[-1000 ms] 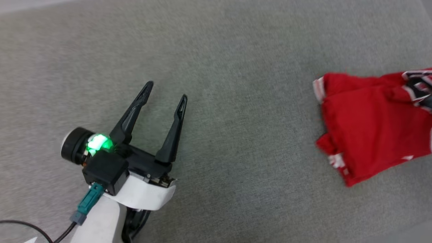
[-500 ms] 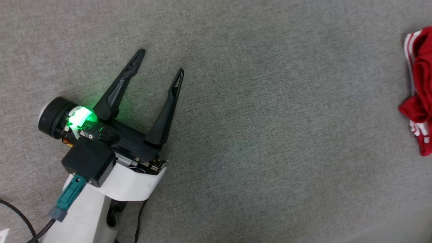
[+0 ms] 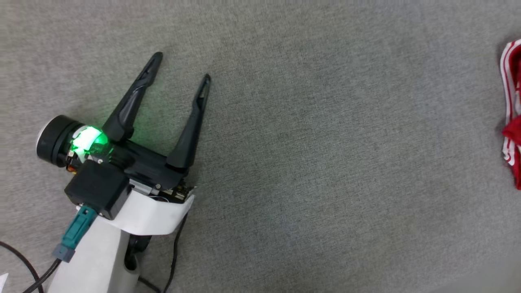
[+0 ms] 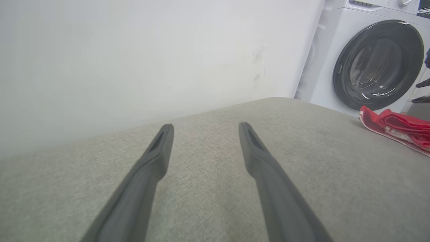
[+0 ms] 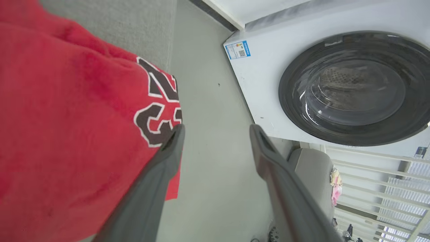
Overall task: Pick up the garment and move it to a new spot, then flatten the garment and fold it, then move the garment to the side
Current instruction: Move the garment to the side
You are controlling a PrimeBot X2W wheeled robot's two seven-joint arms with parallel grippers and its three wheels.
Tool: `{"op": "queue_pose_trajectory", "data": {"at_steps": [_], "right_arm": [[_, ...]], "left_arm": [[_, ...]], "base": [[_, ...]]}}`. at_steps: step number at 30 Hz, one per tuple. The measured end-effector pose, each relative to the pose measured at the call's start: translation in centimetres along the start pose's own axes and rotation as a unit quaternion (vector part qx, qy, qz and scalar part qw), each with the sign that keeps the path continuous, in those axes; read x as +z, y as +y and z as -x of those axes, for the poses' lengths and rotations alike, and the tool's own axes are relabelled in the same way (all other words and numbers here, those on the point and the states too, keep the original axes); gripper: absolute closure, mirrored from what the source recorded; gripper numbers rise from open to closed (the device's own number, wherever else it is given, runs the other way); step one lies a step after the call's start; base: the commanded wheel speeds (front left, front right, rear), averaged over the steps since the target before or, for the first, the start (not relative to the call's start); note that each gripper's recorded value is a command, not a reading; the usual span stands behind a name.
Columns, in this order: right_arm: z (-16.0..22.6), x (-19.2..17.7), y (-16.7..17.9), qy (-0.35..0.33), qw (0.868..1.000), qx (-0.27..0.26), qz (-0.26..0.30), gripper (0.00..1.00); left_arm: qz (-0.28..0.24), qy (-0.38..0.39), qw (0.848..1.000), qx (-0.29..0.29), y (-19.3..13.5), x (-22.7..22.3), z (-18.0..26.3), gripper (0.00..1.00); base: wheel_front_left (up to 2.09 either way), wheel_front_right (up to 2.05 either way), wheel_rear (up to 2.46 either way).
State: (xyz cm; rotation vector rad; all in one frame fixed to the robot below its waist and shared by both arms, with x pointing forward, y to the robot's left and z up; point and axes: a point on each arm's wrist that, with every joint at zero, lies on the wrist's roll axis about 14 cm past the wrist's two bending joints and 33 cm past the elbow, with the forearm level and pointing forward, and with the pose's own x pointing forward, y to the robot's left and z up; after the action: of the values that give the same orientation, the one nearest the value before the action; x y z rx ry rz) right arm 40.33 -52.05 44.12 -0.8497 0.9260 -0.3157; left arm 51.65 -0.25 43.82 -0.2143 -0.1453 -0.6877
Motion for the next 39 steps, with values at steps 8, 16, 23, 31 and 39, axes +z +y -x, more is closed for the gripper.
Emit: {"op": "queue_pose_trajectory", "data": {"at_steps": [8, 16, 23, 31, 39], "right_arm": [[4.3, 8.3, -4.6, -0.186, 0.969, -0.039, -0.160, 0.00], [12.9, 16.6, -3.9, -0.399, 0.868, 0.002, -0.297, 0.00], [19.7, 19.5, 1.5, -0.492, 0.782, 0.081, -0.373, 0.00], [23.8, 18.5, 7.0, -0.520, 0.726, 0.127, -0.432, 0.00], [25.2, 16.8, 10.9, -0.508, 0.726, 0.146, -0.440, 0.00]], "left_arm": [[-0.023, -0.020, 0.998, 0.051, 0.6, 4.9, 1.5, 0.00], [-0.055, -0.032, 0.991, 0.119, 1.4, 10.0, 6.0, 0.00], [-0.065, -0.037, 0.978, 0.194, 2.1, 13.0, 11.1, 0.00], [-0.083, -0.029, 0.967, 0.239, 1.9, 14.3, 15.8, 0.00], [-0.086, -0.017, 0.954, 0.286, 2.5, 14.2, 19.5, 0.00]], "base": [[0.00, 0.00, 0.00], [0.00, 0.00, 0.00], [0.00, 0.00, 0.00], [0.00, 0.00, 0.00], [0.00, 0.00, 0.00]]}}
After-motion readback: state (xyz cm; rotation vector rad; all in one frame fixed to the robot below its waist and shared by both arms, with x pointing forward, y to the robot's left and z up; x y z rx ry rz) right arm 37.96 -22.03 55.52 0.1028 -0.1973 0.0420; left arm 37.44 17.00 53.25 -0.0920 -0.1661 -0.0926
